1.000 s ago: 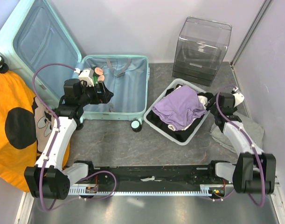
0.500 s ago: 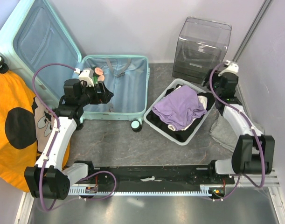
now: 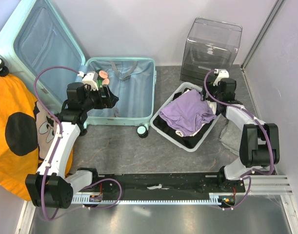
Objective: Open, take out, and arrange the luggage
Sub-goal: Adjust the bin at the center of the board.
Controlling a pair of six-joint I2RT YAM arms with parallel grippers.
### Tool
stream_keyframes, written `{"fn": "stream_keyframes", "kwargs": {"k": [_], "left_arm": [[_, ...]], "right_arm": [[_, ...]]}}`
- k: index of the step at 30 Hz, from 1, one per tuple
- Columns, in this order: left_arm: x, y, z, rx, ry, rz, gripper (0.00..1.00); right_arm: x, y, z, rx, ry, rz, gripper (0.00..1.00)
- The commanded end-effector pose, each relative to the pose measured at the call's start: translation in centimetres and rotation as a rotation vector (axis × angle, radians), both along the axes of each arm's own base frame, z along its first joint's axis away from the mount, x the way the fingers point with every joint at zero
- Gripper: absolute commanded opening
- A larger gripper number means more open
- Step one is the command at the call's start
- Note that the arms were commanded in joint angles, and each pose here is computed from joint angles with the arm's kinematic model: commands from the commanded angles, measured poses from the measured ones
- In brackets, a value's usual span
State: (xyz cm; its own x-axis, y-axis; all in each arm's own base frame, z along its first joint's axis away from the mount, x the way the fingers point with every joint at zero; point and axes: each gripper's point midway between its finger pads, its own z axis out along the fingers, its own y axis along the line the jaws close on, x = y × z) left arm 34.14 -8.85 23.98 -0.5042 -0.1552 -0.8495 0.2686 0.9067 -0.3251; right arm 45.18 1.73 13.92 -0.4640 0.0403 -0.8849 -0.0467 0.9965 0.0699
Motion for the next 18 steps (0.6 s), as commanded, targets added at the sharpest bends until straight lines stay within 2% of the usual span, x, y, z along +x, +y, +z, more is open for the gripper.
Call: {"fn": "stream_keyframes", "kwargs": {"k": [1,3,4,11,13,18], "left_arm": [[0.4,0.2,0.9,0.010,-0.053,-0.003,0.93],[0.4,0.3,0.8,0.012,-0.050,0.001,0.93],[0.4,0.2,0.7,0.011,-0.045,-0.002,0.93],[0.4,-0.1,0.8,-0.006,-0.049,-0.011,0.93],[0.4,-0.1,0.8,-0.007,-0.052,-0.009,0.93],[0.6,-0.2,0.4,-0.014,-0.038,-0.009,0.92]], "right_arm": [[0.0,-0.1,-2.6,-0.019,0.028,-0.016,0.83],[-0.4,-0.9,-2.8,-0.011,0.018,-0.082,0.76],[-0.6,-1.1,-2.7,-0.002,0.015,-0.104,0.68],[-4.3,-3.9,-4.2,0.053,0.085,-0.368,0.44],[-5.9,-4.8,-4.5,0.050,0.078,-0.436,0.41],[-9.0,-7.1,-4.0,0.032,0.035,-0.587,0.41]]}}
